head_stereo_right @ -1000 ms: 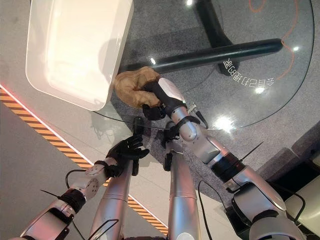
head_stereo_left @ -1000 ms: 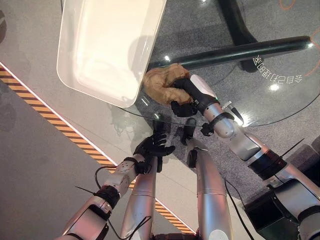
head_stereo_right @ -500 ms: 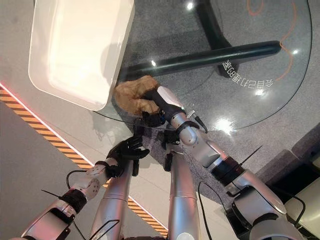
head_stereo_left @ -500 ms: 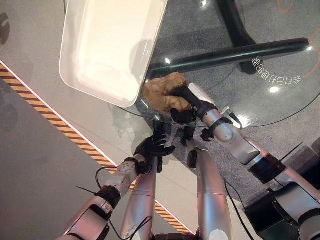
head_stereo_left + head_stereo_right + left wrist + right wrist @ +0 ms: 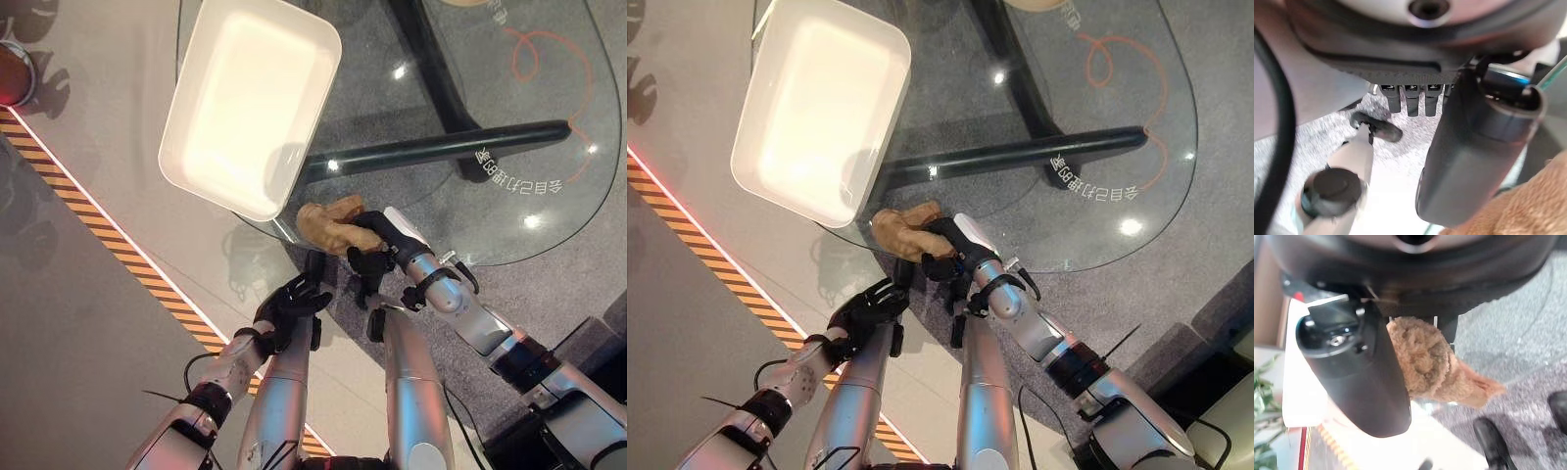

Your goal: Wipe the table with a cloth and put it in the basket.

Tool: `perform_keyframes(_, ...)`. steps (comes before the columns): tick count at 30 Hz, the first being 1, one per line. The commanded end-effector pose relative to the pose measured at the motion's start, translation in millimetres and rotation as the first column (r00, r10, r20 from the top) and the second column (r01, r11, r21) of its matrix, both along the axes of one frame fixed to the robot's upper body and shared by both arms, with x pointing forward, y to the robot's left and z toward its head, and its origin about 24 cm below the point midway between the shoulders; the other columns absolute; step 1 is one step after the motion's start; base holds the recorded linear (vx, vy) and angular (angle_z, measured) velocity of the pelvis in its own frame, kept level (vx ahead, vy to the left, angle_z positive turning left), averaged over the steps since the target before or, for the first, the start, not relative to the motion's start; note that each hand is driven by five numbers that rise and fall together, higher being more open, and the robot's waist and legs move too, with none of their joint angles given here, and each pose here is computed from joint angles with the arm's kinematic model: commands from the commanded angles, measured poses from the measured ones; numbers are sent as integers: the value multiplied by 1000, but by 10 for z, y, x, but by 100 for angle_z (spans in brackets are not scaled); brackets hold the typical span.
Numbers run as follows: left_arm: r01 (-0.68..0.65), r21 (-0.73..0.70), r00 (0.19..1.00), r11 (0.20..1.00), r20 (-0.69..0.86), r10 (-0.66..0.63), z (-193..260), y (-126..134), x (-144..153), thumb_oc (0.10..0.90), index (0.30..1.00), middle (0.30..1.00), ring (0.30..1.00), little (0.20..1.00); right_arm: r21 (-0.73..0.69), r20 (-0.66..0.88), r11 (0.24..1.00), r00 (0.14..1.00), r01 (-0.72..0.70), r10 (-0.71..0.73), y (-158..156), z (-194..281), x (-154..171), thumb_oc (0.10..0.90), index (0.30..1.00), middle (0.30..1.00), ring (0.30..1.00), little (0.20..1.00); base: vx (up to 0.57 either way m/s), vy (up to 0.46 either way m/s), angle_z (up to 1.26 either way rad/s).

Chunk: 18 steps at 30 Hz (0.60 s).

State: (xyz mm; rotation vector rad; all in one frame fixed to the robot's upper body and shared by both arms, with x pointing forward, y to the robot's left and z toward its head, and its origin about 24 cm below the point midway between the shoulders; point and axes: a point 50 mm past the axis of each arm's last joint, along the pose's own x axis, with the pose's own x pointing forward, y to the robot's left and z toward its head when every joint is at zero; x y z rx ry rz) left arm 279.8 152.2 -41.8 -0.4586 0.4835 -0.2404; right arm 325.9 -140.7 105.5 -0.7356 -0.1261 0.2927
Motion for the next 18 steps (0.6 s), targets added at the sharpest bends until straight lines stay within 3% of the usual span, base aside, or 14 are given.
perform_keyframes(1,5,-143,994,990,-109,-21,-296,37,-506,800,900,900,900,900,238,286,959,955,-156,84,218,618,-176,100,300,300,300,200,2,-17,3)
perform_keyframes(7,14,-217,994,976,-105,-38,-277,47,-629,800,900,900,900,900,317,318,941,948,-119,13,68,651,-260,100,300,300,300,200,0,-3,1)
perform_keyframes(9,26,-235,993,972,-105,-52,-277,44,-679,800,900,900,900,900,435,279,883,959,-176,54,55,693,-305,100,300,300,300,200,0,0,0)
perform_keyframes(11,32,-241,992,970,-109,-60,-288,65,-729,800,900,900,900,900,461,297,864,953,-205,67,62,711,-362,100,300,300,300,200,0,0,0)
perform_keyframes(18,112,-524,993,844,19,-120,-88,-50,-776,800,900,900,900,900,546,369,757,914,-360,168,91,864,-577,100,300,300,300,200,3,10,-3)
